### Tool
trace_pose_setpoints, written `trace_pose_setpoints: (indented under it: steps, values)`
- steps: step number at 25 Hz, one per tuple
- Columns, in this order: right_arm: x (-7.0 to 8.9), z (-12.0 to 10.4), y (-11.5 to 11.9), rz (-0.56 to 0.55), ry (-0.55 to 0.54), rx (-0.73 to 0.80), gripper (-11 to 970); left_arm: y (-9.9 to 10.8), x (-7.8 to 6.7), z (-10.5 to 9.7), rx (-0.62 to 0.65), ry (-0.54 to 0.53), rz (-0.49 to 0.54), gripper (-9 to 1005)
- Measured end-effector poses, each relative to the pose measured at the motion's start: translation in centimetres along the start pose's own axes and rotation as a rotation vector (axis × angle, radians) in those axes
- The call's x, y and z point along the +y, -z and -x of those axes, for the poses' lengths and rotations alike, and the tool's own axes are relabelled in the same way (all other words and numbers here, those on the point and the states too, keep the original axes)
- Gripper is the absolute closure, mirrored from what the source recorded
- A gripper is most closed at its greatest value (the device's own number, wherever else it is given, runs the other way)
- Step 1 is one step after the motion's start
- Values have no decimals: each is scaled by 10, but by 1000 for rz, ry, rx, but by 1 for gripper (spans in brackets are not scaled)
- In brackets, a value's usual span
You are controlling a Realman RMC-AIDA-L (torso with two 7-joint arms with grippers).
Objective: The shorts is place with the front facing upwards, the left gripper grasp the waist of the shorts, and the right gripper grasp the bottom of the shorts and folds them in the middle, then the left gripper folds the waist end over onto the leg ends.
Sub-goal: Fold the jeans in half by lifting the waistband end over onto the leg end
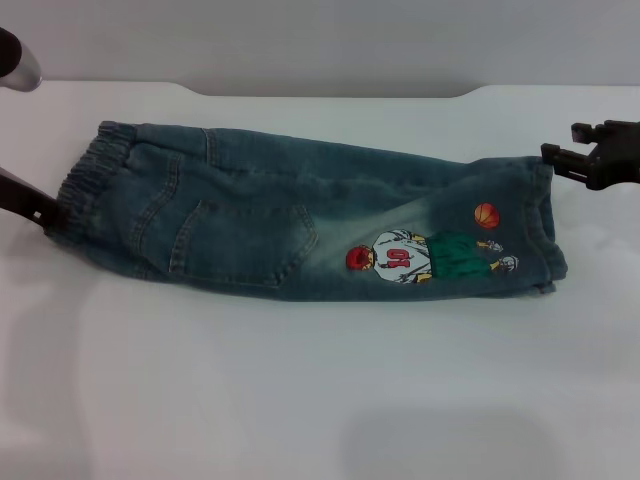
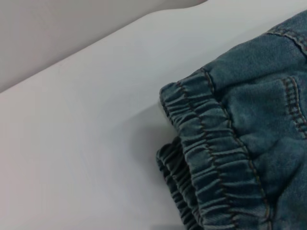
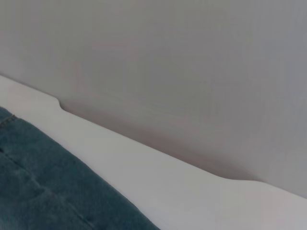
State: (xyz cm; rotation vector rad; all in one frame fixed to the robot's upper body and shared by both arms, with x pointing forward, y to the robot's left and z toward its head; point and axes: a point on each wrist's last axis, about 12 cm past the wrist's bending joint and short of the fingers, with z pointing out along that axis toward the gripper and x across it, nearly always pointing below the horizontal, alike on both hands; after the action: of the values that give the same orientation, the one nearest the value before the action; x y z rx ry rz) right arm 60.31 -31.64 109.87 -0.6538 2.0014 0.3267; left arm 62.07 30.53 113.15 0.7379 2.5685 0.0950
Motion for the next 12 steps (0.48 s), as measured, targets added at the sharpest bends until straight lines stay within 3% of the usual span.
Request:
trace_pose_setpoints:
  steps: [3,6,12]
  values:
    - [0,0,0,0,-1,-1,454,0,0,-1,4,-5,-2,718]
    - [0,0,0,1,0,-1,454,-1,-1,-2,7,-6,-5,948]
    - [0,0,0,2,0,-1,454,-1,-1,-3,11,-7,-8,974]
